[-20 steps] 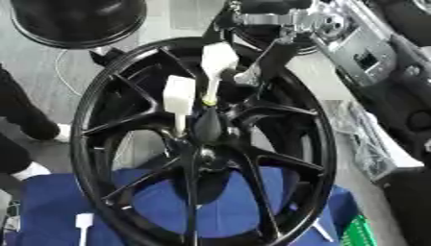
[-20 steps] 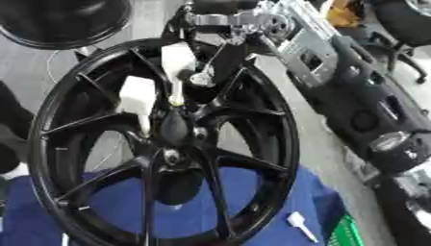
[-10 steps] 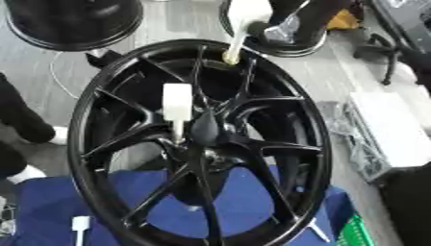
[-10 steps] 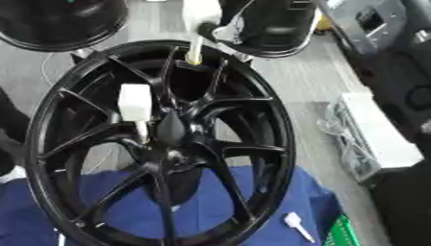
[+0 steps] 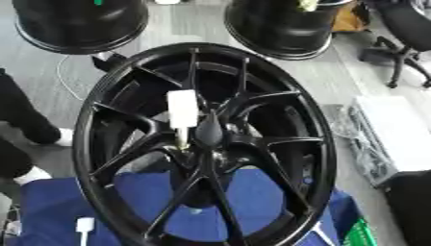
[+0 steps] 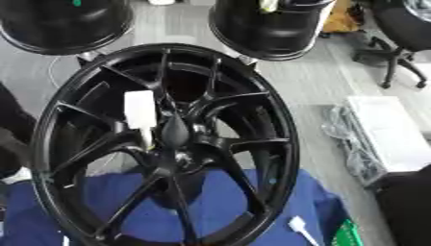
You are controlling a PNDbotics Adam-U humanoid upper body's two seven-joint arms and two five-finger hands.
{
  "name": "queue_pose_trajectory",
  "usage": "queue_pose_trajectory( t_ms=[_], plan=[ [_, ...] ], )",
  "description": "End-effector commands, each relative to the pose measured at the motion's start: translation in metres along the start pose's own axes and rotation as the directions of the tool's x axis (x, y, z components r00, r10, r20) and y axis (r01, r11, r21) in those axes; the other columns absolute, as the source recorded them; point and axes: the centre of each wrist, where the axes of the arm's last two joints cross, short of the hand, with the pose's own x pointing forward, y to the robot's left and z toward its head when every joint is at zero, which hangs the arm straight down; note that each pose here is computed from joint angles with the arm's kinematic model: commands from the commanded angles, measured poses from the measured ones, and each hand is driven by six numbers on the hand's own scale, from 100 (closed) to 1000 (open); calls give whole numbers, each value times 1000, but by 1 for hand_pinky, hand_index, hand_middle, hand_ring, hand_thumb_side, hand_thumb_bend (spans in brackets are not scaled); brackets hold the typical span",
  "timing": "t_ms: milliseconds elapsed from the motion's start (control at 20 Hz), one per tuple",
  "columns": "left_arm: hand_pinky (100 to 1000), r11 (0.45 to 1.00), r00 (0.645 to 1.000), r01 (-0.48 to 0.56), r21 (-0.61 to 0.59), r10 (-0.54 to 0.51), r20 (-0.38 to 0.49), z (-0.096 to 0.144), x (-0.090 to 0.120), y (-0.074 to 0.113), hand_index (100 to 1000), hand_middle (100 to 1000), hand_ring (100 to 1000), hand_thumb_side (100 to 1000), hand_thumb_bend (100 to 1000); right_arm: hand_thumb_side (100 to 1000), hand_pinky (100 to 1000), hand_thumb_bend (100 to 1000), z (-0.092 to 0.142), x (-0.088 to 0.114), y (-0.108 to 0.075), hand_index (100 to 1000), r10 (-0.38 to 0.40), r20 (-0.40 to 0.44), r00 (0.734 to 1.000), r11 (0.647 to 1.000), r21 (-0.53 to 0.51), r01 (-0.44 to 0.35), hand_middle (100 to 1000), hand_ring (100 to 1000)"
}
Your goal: Pull the pin out of the wheel hub.
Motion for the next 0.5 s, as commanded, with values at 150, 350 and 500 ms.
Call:
queue_pose_trajectory(
  t_ms=[150, 350, 500],
  plan=[
    [559, 999, 998, 24, 26, -25, 49, -6, 11, 9, 683, 630, 681, 652, 286, 100, 763, 117, 58, -27, -47, 341, 5, -158, 987, 988, -150, -29, 257, 551],
    [560, 999, 998, 16, 46, -19, 59, -7, 13, 10, 683, 629, 681, 650, 288, 100, 775, 100, 85, -40, -47, 382, -12, -223, 975, 989, -149, -22, 291, 571],
    [560, 998, 998, 13, 65, -17, 65, -8, 14, 13, 683, 629, 681, 648, 289, 100, 774, 100, 98, -54, -32, 384, -78, -263, 962, 986, -166, 34, 292, 571]
  ],
)
